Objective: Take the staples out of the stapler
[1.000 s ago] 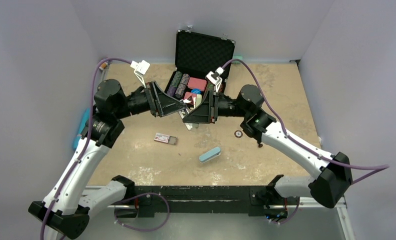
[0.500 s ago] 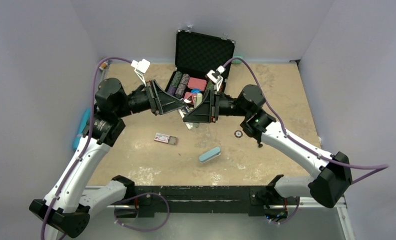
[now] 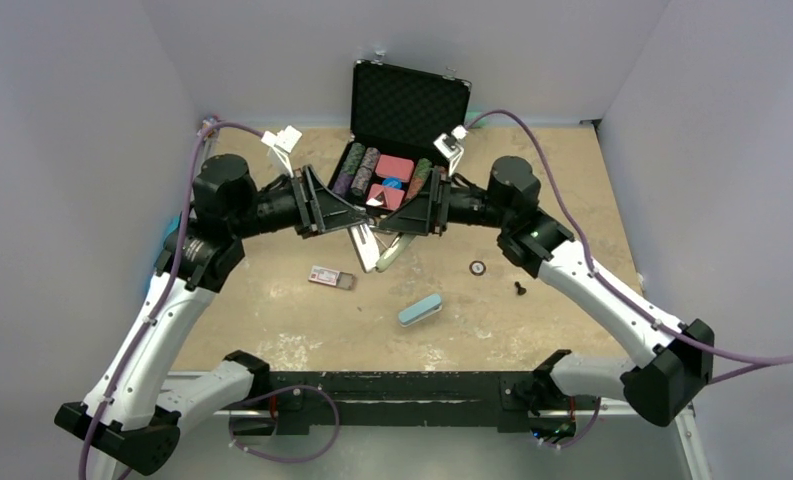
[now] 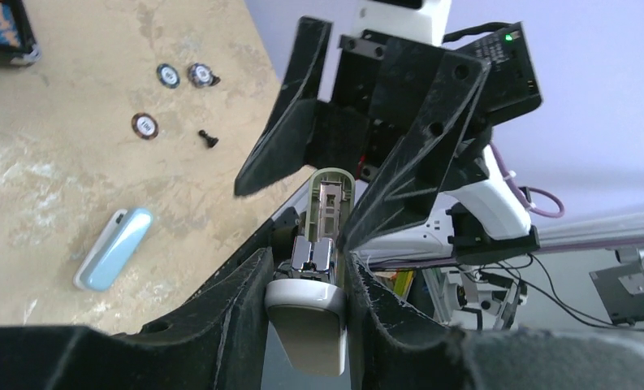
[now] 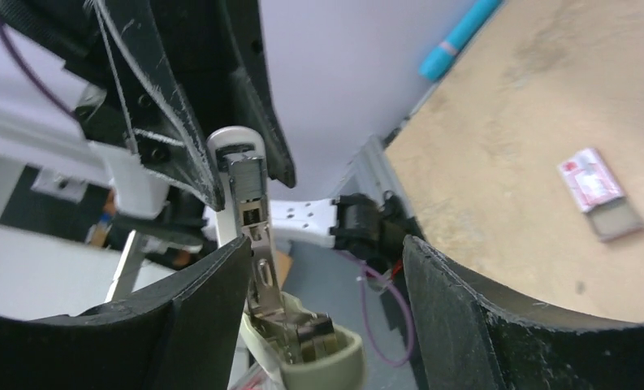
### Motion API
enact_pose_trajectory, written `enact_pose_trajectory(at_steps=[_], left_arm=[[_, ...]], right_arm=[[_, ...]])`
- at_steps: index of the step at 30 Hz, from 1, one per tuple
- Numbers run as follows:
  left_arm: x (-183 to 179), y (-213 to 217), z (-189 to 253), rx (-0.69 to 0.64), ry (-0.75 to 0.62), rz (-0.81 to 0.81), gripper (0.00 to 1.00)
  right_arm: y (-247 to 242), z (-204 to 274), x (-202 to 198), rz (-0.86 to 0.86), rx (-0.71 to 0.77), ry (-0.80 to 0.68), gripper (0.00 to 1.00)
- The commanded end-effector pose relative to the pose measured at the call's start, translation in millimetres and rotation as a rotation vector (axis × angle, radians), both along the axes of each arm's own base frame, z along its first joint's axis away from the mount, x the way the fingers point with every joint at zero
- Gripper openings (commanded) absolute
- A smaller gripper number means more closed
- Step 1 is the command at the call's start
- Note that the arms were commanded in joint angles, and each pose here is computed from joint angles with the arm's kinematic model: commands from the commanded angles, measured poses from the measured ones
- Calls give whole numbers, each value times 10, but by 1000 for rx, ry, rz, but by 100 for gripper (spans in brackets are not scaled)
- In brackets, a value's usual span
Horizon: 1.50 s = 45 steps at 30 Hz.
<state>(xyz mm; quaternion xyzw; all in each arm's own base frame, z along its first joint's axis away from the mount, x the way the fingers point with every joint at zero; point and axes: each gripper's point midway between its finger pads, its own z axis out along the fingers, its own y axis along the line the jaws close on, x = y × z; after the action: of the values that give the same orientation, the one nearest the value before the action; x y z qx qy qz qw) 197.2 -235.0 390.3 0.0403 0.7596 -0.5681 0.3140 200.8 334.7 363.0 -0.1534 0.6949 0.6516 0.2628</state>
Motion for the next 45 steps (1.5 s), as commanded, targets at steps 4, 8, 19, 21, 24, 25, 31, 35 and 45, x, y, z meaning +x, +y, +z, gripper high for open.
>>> enact_pose_trajectory(at_steps=[4,8,19,21,24,25,31,35,45], left_arm=[[-21,149,-199,106,107,92,0],[34,215,-444,171,193,150,0],[182,297,-1230,285,427,264,0],[216,278,-1335,293,446,261,0],[275,244,-1475,314,469,249,0],[296,234,-1517,323,474,245,0],[426,198,-1767,355,508,250,0],[532,140,-1864,359,531,246,0],[690,95,-2048,395,552,247,0]], right_arm=[[-333,-114,223,-185,-149,-72,73],[-356,-175,341,-235,-198,-68,73],[-265,-459,625,-268,-301,-9,27],[-236,-562,647,-264,-312,15,22],[-187,-741,682,-254,-337,45,15],[-175,-805,705,-256,-352,54,13],[-93,-1274,840,-255,-484,119,0],[49,-1569,857,-213,-549,149,0],[306,-2054,875,-113,-660,158,0]])
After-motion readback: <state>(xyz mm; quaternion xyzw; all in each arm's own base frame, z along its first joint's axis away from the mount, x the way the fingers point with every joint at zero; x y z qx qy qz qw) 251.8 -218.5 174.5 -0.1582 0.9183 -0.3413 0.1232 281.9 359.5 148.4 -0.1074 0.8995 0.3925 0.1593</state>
